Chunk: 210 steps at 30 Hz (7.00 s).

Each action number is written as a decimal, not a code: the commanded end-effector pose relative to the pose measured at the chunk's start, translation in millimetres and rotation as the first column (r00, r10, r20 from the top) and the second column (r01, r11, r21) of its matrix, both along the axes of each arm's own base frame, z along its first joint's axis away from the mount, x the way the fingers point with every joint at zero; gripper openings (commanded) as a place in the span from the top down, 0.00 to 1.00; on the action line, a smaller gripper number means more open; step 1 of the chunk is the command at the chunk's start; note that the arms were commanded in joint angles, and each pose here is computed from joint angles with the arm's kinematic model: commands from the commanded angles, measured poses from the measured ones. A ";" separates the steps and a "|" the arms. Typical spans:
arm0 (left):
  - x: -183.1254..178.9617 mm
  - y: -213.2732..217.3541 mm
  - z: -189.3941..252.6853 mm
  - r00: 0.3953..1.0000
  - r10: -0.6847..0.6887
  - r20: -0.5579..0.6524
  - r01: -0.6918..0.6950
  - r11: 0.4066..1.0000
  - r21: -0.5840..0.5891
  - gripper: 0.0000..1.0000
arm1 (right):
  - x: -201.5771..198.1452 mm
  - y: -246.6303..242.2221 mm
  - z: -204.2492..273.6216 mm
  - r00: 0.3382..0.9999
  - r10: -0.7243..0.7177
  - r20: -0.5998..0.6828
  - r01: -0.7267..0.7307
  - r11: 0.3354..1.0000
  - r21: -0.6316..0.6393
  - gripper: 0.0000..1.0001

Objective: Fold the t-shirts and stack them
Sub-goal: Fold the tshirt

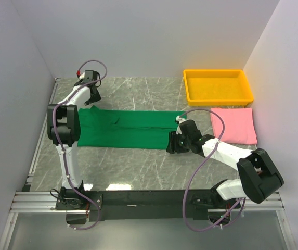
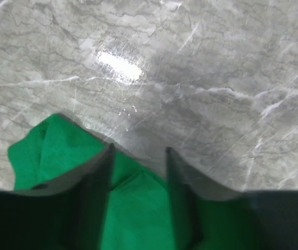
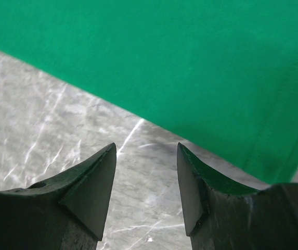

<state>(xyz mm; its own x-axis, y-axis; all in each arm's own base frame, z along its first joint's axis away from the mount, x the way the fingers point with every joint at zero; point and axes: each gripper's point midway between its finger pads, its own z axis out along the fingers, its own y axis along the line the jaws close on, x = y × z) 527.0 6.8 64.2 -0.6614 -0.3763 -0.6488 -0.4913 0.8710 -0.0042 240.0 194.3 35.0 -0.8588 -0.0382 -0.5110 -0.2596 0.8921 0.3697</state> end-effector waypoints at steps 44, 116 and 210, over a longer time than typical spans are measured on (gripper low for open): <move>-78.4 95.7 -52.8 0.925 0.316 -0.212 -0.321 0.947 0.014 0.53 | -172.5 26.8 -36.2 0.804 0.358 -0.475 -0.512 0.823 -0.247 0.54; 14.1 -193.7 88.0 0.929 -0.314 0.197 0.334 0.939 -0.078 0.00 | -86.4 138.6 56.1 0.872 0.472 -0.132 -0.485 0.869 -0.095 0.42; -431.5 -197.8 -40.1 0.798 -0.441 -0.411 0.288 0.878 -0.382 0.39 | -147.2 11.0 -38.1 0.909 -0.059 -0.414 -0.069 0.955 -0.287 1.00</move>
<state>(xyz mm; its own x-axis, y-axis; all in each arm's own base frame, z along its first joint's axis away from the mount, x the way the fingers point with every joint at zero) 97.2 -184.4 22.9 -0.9734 -0.1862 -0.1336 -0.1704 0.9778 -0.1217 99.4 224.9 11.2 -0.9882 -0.1198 -0.0957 -0.1412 0.9542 0.2637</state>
